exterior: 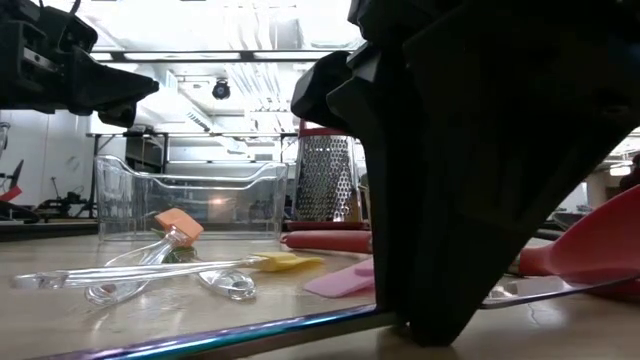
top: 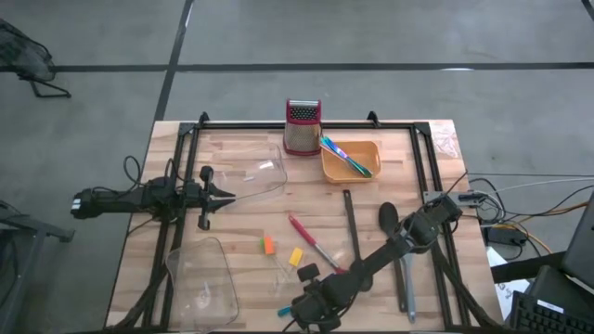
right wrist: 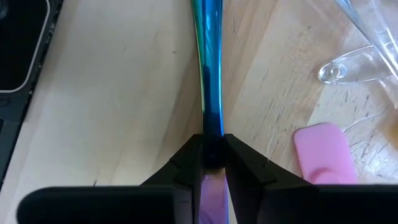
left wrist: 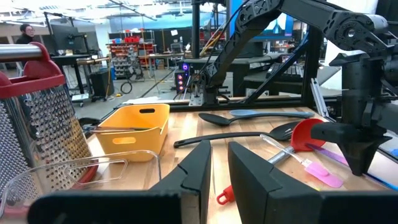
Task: Pick & Place Kitchen Items
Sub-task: Put the blue knife into the yellow bin
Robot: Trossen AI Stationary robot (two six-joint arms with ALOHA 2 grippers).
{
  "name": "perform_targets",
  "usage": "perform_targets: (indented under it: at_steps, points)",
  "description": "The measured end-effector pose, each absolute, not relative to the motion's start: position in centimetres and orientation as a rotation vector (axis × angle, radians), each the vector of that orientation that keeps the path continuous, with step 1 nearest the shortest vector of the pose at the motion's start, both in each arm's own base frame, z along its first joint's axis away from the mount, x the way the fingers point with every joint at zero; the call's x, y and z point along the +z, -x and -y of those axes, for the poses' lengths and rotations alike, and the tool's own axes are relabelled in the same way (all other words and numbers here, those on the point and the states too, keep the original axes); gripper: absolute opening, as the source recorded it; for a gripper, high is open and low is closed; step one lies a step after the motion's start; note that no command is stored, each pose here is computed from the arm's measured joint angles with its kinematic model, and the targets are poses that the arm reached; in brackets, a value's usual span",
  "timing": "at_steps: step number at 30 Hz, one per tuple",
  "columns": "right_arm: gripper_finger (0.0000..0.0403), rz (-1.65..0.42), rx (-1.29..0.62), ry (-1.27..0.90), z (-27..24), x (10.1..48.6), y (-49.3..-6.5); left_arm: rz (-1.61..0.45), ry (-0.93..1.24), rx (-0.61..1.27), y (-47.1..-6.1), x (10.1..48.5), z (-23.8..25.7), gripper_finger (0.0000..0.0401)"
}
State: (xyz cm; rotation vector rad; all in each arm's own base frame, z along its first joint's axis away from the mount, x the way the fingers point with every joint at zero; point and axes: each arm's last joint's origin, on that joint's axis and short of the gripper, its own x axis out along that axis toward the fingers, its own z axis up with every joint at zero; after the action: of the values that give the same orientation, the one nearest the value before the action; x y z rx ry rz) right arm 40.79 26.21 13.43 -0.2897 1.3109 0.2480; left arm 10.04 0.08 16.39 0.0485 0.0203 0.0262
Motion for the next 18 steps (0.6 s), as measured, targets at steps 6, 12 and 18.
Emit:
perform_targets:
  at_steps: [6,12,18]
  points:
    - [0.005,-1.305,0.237,0.298,-26.2,14.0,-41.1,-0.02,-0.049,0.026,-10.0,16.4,-0.1,0.0062]
    - [0.0051,-1.307,0.203,0.321,-25.9,14.5,-41.3,-0.02,-0.049,0.026,-10.0,16.4,-0.1,0.0062]
    - [0.005,-1.326,0.193,0.322,-25.6,14.4,-41.3,-0.02,-0.049,0.026,-10.0,16.4,-0.1,0.0062]
